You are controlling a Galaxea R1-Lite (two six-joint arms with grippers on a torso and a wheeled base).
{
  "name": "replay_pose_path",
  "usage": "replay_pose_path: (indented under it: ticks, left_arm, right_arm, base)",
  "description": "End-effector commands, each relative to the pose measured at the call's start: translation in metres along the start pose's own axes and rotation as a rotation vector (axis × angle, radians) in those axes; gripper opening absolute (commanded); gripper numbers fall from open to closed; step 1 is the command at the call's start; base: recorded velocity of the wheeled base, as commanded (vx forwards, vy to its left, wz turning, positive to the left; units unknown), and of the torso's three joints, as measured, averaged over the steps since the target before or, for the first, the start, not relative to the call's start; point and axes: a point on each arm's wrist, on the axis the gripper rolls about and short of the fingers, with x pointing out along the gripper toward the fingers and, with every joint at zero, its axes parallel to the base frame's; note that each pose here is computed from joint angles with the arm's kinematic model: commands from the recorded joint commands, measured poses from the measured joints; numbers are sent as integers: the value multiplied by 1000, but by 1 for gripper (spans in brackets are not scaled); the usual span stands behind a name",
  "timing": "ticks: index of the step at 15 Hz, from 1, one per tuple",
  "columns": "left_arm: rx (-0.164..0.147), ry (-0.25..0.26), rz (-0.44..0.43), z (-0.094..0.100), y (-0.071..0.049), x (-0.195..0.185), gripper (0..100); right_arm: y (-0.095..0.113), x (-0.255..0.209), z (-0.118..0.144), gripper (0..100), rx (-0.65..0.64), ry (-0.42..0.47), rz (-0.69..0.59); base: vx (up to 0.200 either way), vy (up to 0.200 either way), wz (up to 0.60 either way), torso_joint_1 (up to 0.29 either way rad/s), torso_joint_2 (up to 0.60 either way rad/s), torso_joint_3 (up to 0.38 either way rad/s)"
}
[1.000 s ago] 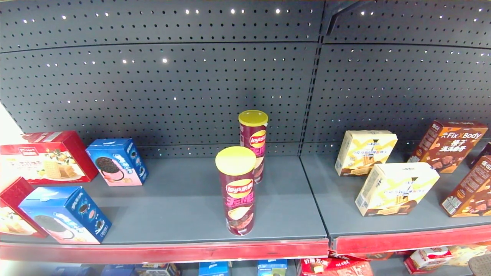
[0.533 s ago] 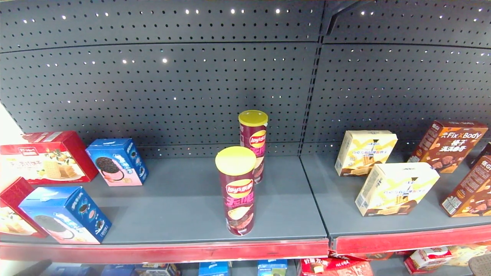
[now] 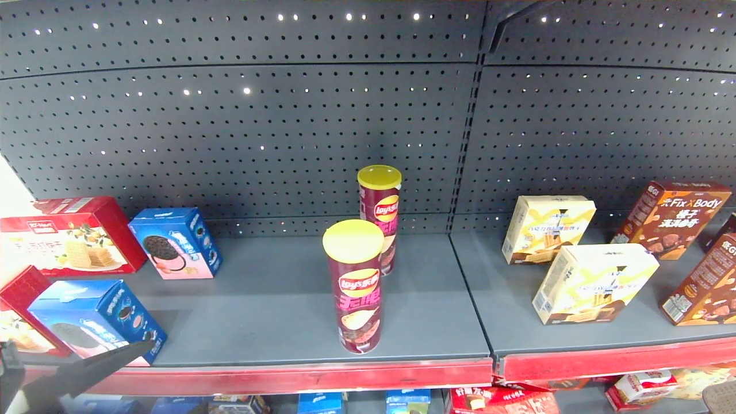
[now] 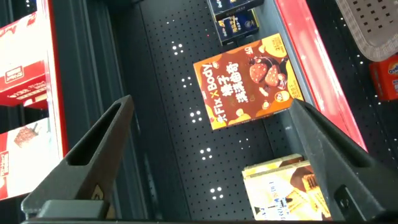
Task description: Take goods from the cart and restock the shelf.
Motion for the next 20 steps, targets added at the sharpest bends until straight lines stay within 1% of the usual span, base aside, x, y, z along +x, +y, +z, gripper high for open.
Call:
replay_pose_path:
  ticks: [1, 2, 4, 6, 8, 13, 16, 18, 20]
  left_arm:
    - [-27, 79, -42, 9, 9, 32, 100]
    - [-34, 96, -42, 10, 12, 39, 100]
    - [-55, 149, -49, 6, 16, 51, 100]
    - [-64, 200, -95, 0, 13, 62, 100]
    - [-71, 229, -104, -4, 14, 71, 100]
    - [-56, 205, -56, 4, 26, 103, 100]
    - [-43, 175, -40, 14, 31, 117, 100]
    - [-41, 165, -39, 18, 33, 121, 100]
    - [-42, 161, -36, 15, 36, 128, 100]
  right_arm:
    - [0, 0, 0, 100, 0, 0, 0]
    - [0, 0, 0, 100, 0, 0, 0]
    - [0, 0, 0, 100, -1, -1, -1]
    - [0, 0, 0, 100, -3, -1, -1]
    - [0, 0, 0, 100, -1, -1, -1]
    - [0, 0, 0, 100, -1, -1, -1]
    - [0, 0, 0, 100, 0, 0, 0]
    - [0, 0, 0, 100, -1, -1, -1]
    - [0, 0, 0, 100, 0, 0, 0]
  base:
    - [0, 0, 0, 0, 0, 0]
    - [0, 0, 0, 0, 0, 0]
    - [0, 0, 0, 0, 0, 0]
    - [0, 0, 0, 0, 0, 0]
    - [0, 0, 0, 0, 0, 0]
    - [0, 0, 0, 0, 0, 0]
    - [0, 0, 0, 0, 0, 0]
    - [0, 0, 0, 0, 0, 0]
    - [0, 0, 0, 0, 0, 0]
